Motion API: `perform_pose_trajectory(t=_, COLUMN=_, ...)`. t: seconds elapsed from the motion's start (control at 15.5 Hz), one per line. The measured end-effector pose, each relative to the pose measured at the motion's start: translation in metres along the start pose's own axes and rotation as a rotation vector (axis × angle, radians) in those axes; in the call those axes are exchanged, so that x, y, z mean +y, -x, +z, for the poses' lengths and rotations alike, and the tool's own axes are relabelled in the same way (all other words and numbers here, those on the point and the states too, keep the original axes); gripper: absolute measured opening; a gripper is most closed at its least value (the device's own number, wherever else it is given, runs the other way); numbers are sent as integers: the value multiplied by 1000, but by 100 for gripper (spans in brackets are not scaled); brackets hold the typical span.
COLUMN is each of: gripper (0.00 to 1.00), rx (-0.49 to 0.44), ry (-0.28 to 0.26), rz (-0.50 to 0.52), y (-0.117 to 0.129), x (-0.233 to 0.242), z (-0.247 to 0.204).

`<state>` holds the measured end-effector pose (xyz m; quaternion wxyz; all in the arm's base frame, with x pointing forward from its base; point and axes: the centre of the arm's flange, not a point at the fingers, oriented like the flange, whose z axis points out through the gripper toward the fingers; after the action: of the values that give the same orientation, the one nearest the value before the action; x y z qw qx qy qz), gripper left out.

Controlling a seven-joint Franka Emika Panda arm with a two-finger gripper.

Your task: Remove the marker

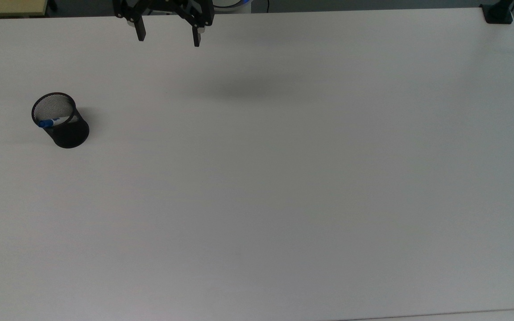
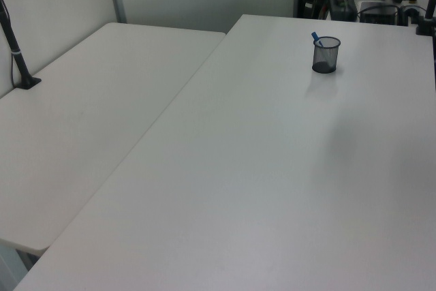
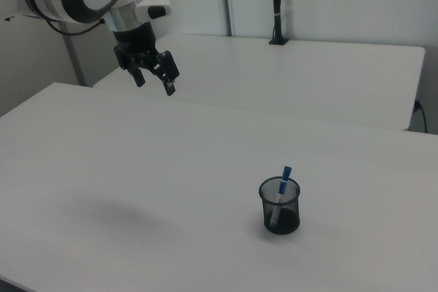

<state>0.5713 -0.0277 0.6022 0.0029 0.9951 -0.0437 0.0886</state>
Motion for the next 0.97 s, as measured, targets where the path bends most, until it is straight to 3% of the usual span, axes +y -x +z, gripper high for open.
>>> perform_pose_trajectory(t=0.97, gripper=100, rx=-22, ry=2, rz=-6, y=2, x=6, z=1)
